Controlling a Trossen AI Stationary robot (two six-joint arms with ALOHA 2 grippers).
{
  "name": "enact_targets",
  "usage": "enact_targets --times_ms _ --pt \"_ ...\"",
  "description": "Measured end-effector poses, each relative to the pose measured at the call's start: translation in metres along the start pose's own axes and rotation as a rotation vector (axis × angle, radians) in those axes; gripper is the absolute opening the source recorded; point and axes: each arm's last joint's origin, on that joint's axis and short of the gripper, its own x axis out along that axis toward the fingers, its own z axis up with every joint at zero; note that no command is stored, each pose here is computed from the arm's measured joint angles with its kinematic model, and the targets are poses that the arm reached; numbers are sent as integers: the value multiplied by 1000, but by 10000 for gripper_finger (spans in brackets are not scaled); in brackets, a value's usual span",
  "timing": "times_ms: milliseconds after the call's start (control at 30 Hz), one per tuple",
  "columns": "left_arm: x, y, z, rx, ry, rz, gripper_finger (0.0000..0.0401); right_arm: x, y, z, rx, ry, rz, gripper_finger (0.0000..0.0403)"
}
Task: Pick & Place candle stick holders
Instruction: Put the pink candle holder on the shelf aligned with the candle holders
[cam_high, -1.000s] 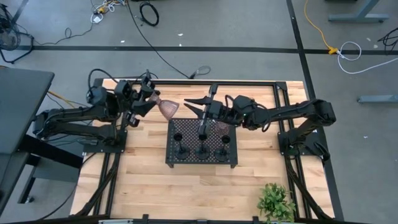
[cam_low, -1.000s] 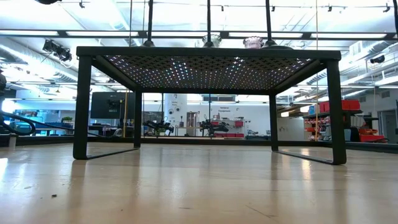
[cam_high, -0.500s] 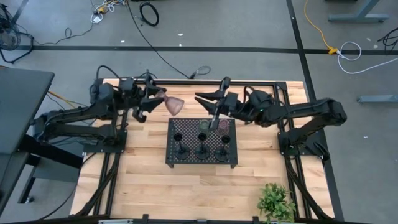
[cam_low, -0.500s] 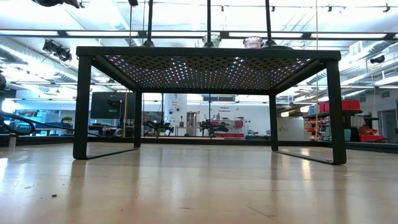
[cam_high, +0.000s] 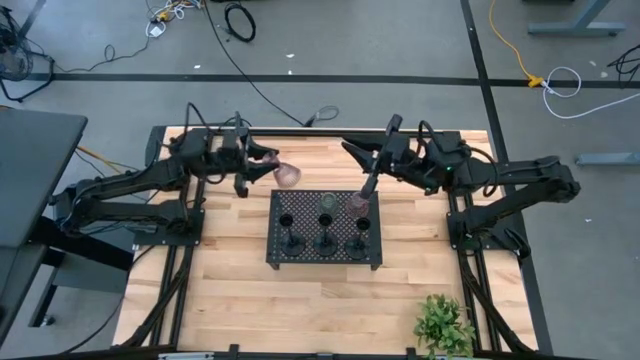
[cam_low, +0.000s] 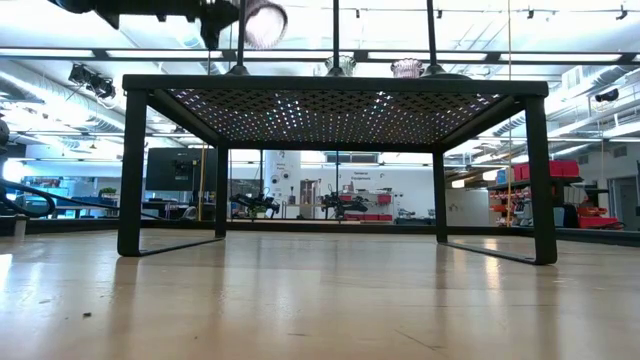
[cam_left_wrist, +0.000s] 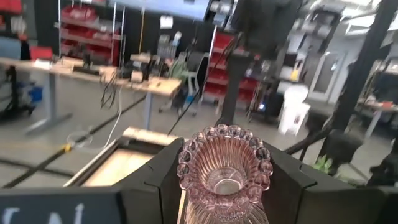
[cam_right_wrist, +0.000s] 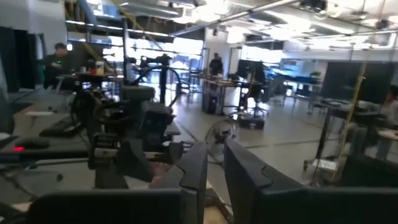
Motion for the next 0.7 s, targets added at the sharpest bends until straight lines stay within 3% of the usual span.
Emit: enact_targets --times_ms 267,700 --pt "-1 4 -14 -6 136 63 169 -3 -6 1 -5 31 -143 56" --pt "12 -6 -39 -5 308 10 169 -7 -11 3 19 41 -155 48"
